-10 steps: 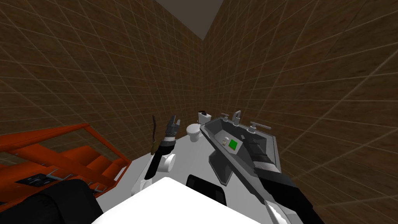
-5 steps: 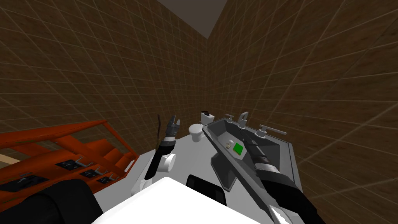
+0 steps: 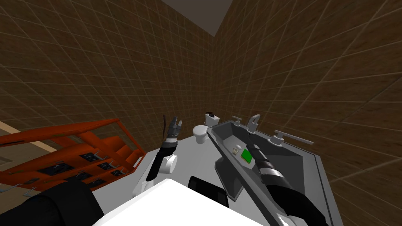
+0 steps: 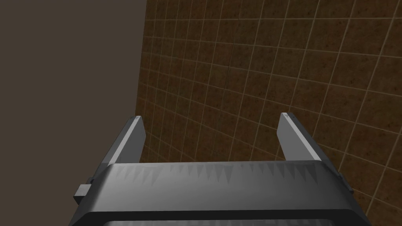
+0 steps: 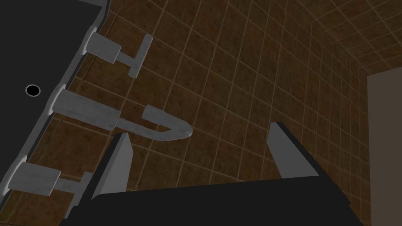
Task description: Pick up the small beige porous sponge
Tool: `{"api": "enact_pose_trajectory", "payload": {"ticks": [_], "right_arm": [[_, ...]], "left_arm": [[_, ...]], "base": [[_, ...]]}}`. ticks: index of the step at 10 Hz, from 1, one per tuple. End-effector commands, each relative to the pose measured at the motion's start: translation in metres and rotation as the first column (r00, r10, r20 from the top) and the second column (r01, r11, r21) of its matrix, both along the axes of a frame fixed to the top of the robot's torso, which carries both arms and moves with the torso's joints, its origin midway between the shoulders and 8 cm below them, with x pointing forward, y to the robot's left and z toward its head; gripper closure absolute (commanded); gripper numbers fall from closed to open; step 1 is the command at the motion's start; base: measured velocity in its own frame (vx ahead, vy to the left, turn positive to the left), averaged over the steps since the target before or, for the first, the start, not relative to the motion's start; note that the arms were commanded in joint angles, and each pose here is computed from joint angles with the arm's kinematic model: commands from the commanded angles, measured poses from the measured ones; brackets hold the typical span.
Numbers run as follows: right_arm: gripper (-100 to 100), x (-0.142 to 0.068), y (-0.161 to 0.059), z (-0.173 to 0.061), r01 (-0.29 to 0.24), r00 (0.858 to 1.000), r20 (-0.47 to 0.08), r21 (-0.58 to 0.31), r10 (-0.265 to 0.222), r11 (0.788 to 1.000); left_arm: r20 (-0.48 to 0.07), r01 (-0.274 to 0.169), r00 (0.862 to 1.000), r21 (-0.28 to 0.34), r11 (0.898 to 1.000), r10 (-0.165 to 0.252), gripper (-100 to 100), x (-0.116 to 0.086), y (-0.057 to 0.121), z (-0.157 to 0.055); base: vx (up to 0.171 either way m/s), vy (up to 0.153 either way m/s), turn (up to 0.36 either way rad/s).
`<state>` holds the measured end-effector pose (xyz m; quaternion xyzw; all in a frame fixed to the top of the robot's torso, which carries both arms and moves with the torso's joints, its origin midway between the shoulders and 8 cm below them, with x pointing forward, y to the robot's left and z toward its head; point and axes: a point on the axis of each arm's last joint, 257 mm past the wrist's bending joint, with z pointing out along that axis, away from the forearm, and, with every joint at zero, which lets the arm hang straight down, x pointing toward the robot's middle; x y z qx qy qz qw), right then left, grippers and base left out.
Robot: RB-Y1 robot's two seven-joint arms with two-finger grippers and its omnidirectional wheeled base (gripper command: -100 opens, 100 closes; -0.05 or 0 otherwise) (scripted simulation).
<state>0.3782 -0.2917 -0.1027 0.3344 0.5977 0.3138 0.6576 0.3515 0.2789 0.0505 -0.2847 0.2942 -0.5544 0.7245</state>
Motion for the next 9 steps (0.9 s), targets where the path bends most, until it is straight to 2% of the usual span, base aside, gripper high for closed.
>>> {"api": "enact_pose_trajectory", "payload": {"ticks": [1,3,4,5,6,8,9], "right_arm": [[-100,-0.002,-0.008,-0.014,0.025,0.998,-0.056,-0.035,-0.027,0.999],[-100,-0.003,-0.011,-0.022,0.036,0.995,-0.087,-0.033,-0.039,0.999],[-100,-0.008,-0.02,-0.036,0.055,0.988,-0.138,-0.07,-0.065,0.996],[-100,-0.009,-0.022,-0.042,0.064,0.984,-0.162,-0.069,-0.074,0.996],[-100,-0.014,-0.03,-0.052,0.076,0.975,-0.201,-0.108,-0.097,0.991],[-100,-0.017,-0.034,-0.062,0.088,0.965,-0.237,-0.107,-0.112,0.99],[-100,-0.024,-0.043,-0.074,0.099,0.95,-0.281,-0.147,-0.138,0.984]], "left_arm": [[0.0,0.0,1.0,0.0,1.0,0.0,0,0.0,0.0,0.0],[0.0,0.0,1.0,0.0,1.0,0.0,0,0.0,0.0,0.0],[0.0,0.0,1.0,0.0,1.0,0.0,0,0.0,0.0,0.0],[0.0,0.0,1.0,0.0,1.0,0.0,0,0.0,0.0,0.0],[0.0,0.0,1.0,0.0,1.0,0.0,0,0.0,0.0,0.0],[0.0,0.0,1.0,0.0,1.0,0.0,0,0.0,0.0,0.0],[0.0,0.0,1.0,0.0,1.0,0.0,0,0.0,0.0,0.0]], "base": [[0.052,0.014,0.201],[0.034,0.005,0.065],[0.036,0.012,0.201],[0.044,0.004,0.129],[0.081,0.003,0.183],[0.06,0.007,0.054],[0.048,0.022,0.165]]}}
